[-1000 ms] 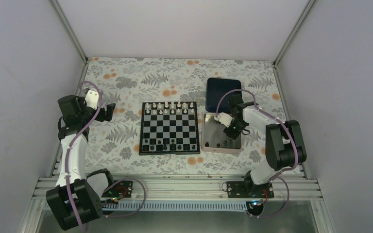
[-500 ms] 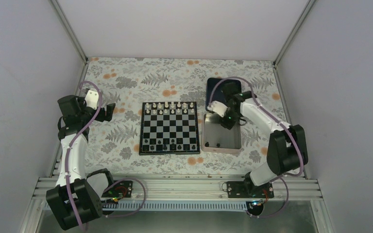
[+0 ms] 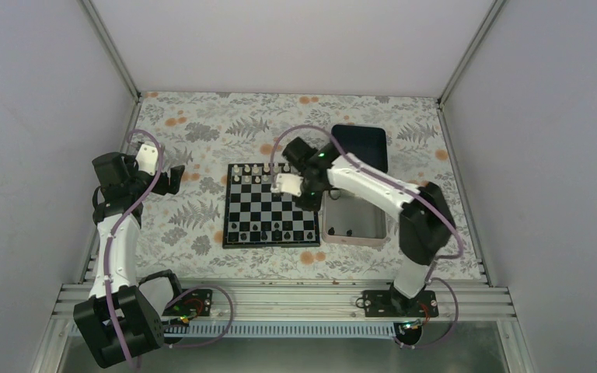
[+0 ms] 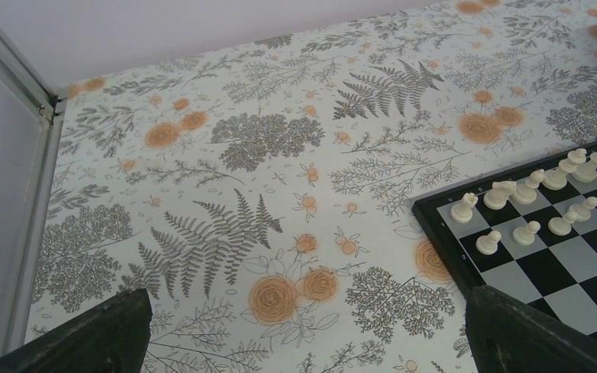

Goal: Set up the chess pieces on the board
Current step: Pick up the chess piece from the storage box, then place the chess piece on the chessboard.

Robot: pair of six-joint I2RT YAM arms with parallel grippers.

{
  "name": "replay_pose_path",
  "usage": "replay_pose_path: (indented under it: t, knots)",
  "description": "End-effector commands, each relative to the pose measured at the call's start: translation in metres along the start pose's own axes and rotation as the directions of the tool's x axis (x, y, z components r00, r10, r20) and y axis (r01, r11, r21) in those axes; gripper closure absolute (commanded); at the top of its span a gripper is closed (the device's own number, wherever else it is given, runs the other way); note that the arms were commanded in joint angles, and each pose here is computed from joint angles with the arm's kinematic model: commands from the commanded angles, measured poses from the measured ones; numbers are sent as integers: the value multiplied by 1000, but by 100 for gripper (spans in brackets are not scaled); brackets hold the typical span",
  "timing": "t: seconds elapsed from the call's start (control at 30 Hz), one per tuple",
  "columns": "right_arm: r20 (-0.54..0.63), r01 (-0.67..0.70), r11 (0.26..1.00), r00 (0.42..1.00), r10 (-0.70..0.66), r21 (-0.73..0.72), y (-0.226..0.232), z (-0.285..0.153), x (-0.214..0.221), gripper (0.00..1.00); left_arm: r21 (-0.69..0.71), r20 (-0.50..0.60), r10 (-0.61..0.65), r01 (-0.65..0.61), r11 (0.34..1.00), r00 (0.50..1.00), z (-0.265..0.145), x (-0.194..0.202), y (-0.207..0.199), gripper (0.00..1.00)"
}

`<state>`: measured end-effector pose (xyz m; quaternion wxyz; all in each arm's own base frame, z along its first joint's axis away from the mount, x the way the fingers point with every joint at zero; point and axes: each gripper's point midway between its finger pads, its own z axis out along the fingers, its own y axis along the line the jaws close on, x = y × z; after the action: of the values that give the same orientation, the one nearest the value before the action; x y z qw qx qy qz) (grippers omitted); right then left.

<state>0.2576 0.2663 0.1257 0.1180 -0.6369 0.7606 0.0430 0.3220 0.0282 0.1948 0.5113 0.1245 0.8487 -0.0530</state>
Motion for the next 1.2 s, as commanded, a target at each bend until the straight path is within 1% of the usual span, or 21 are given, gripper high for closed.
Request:
replay_pose_path:
  t: [0.0,0.1,0.27,0.7,0.97,1.17]
  knots:
    - [-68,45,995,996,-52,-91,24,42,-6,92,2,3,8,-8,1000,1000,0,1,1,0]
    - [-92,65,990,993,-77,-124,32,59,-8,91,2,6,13,-13,1000,1000,-1,0,0,0]
    - [-125,82,985,987,-102,-150,40,76,-7,91,0,6,12,-12,1000,1000,-1,0,1,0]
    - [-134,85,980,985,-110,-182,47,86,-6,90,7,3,10,-10,1000,1000,0,1,0,0]
    - [-165,76,976,980,-111,-204,51,93,0,90,7,3,8,-8,1000,1000,0,1,0,0]
    - [-178,74,978,978,-109,-195,51,95,4,89,9,2,8,-8,1000,1000,1,1,0,0]
